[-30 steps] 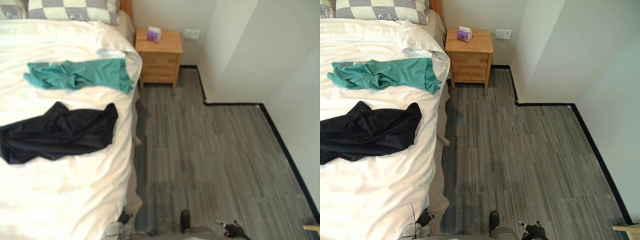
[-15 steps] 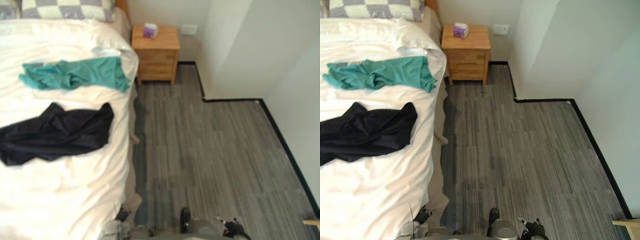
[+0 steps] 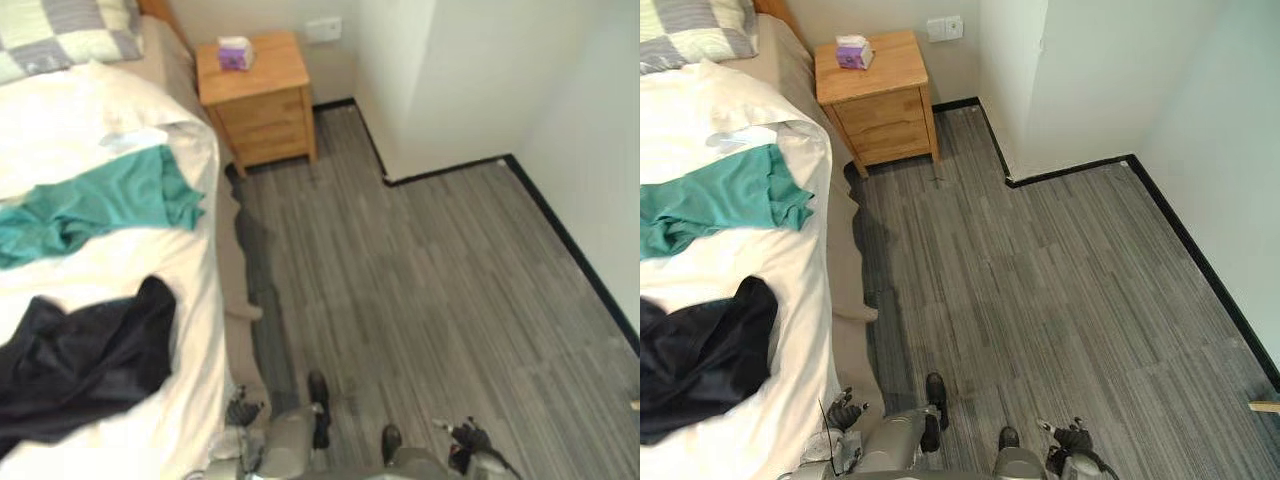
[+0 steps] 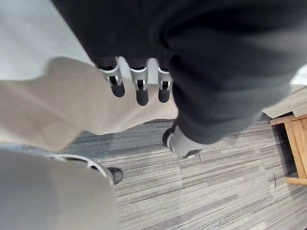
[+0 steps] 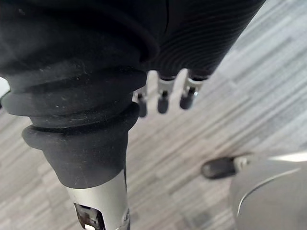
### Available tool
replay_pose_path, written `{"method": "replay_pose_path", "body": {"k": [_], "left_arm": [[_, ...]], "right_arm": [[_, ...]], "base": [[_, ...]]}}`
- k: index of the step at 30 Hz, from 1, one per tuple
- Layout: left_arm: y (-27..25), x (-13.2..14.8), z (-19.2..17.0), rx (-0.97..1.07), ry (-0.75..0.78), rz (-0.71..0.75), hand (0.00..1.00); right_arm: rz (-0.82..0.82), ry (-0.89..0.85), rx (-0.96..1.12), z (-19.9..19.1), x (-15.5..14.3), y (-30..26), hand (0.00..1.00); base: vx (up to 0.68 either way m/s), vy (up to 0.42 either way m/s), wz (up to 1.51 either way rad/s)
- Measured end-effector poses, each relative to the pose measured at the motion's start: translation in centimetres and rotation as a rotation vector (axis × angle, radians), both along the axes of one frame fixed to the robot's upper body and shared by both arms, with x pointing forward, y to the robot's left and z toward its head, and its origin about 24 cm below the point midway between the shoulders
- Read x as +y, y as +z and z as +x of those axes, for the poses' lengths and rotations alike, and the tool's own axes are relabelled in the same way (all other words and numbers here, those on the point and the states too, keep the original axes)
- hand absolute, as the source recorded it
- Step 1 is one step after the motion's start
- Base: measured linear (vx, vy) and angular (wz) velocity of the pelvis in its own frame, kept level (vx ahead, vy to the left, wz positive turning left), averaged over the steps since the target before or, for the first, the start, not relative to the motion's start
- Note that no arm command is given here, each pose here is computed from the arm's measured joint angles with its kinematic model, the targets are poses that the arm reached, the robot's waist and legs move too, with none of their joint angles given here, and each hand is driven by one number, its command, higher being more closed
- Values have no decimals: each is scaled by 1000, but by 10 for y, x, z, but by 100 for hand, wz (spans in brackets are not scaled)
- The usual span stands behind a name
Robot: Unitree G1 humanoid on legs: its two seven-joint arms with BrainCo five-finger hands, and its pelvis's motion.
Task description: Tidy the bed and pick cloth on bed and put in laundry
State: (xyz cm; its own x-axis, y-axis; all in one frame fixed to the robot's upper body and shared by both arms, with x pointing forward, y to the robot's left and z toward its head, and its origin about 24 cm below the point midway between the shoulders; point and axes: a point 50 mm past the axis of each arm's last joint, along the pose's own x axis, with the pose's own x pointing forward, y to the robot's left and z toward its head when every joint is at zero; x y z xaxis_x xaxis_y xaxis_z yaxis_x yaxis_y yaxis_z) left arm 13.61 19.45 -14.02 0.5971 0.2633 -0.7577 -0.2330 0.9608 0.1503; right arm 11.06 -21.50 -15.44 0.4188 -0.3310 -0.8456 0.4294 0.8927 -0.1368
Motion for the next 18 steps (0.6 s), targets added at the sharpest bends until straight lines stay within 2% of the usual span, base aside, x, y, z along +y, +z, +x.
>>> {"method": "replay_pose_path", "body": {"k": [4,8,13,16,18], "left_arm": [[-4,2,-7,47,-11,5,0],[-8,0,-11,94,-59,15,0],[-6,-1,-5,82,-58,28,0],[-8,-2,-9,95,-51,22,0],[-11,-13,-7,108,-54,-10,0]], "right_arm": [[2,0,-3,-4,-1,0,0],[-13,-5,-16,-5,-7,2,0],[-31,3,-29,-3,-11,4,0],[-15,5,23,-22,-6,-1,0],[-18,-1,-5,-8,-9,2,0]], "base": [[561,130,16],[569,-22,80],[639,-215,62],[762,-382,71],[773,-410,36]]}}
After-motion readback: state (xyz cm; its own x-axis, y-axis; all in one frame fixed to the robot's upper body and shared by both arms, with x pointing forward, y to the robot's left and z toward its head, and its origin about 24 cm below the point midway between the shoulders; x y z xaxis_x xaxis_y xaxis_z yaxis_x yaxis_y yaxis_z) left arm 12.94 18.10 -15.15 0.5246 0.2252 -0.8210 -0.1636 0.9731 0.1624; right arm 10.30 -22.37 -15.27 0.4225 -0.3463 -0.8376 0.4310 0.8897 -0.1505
